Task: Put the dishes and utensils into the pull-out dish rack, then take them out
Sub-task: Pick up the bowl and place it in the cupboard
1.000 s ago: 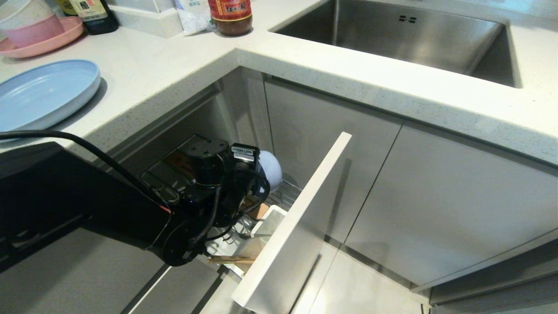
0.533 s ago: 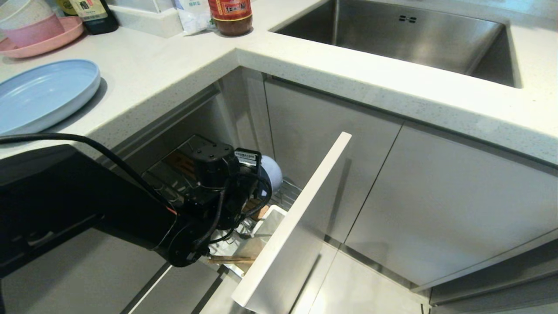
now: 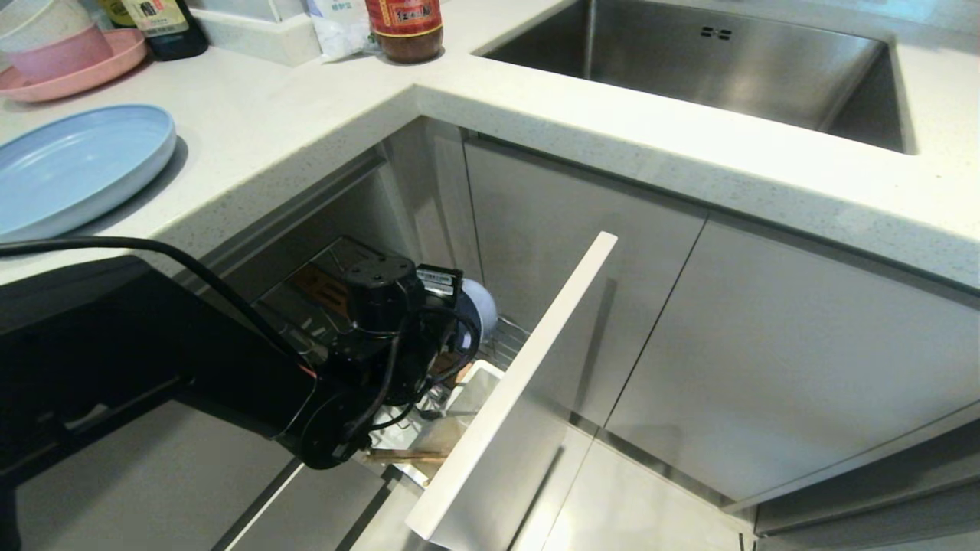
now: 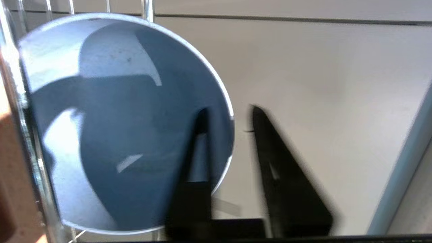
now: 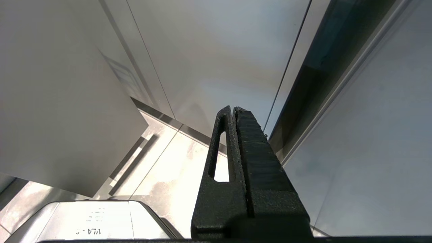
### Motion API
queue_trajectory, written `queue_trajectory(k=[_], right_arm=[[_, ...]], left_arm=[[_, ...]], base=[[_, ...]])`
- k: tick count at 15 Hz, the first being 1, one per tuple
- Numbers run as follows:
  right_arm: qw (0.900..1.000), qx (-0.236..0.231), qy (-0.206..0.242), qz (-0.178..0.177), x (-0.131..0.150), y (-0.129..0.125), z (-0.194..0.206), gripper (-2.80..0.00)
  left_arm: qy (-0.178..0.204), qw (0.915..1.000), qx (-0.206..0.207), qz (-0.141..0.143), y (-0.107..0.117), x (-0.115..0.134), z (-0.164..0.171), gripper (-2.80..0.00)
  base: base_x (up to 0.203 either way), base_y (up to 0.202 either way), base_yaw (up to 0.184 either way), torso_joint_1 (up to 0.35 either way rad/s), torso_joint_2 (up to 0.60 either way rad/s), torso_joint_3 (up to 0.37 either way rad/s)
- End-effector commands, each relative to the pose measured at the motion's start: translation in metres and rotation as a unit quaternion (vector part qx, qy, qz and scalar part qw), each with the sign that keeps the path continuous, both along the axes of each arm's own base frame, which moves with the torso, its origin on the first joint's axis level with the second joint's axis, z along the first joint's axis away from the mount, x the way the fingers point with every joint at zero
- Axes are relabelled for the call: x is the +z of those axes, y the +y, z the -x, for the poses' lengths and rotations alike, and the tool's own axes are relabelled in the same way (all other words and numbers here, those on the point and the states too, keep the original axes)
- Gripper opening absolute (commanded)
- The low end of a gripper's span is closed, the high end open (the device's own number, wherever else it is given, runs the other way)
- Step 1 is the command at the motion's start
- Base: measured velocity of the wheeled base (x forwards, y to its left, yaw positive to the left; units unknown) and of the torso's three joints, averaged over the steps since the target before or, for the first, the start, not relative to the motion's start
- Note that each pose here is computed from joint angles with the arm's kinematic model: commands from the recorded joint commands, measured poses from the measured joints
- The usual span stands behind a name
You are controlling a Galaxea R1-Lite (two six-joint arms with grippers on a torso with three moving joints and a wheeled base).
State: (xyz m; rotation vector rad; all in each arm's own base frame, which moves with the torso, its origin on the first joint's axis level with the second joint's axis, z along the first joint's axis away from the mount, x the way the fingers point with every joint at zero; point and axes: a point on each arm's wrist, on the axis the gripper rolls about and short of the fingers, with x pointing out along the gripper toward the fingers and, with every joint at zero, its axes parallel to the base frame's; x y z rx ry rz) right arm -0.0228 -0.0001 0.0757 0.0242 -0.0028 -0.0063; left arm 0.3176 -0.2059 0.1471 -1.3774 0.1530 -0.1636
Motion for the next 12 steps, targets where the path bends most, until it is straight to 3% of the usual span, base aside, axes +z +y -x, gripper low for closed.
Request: queue_trajectory(k=[1, 4, 7, 12], right_arm=[[1.000, 0.000, -0.001, 0.000, 0.000, 0.000, 0.000, -2.80], [1.000, 0.000, -0.001, 0.000, 0.000, 0.000, 0.000, -2.80], [1.000, 0.000, -0.001, 0.000, -0.001, 0.000, 0.000, -2.80], [1.000, 0.000, -0.001, 0.000, -0.001, 0.000, 0.000, -2.80]], left_arm=[[-0.001, 1.0000, 0.001, 0.005, -0.001, 0.001, 0.001, 0.00], [0.024, 0.9996, 0.007, -0.012, 0.001, 0.001, 0.004, 0.00], [0.072, 0.9965, 0.019, -0.038, 0.006, -0.001, 0.010, 0.00], [0.055, 0.9981, 0.016, -0.025, 0.015, 0.032, 0.027, 0.00]], base=[[0.000, 0.000, 0.000, 0.000, 0.00, 0.000], [0.000, 0.000, 0.000, 0.000, 0.00, 0.000], [0.000, 0.000, 0.000, 0.000, 0.00, 0.000], [0.000, 0.000, 0.000, 0.000, 0.00, 0.000]])
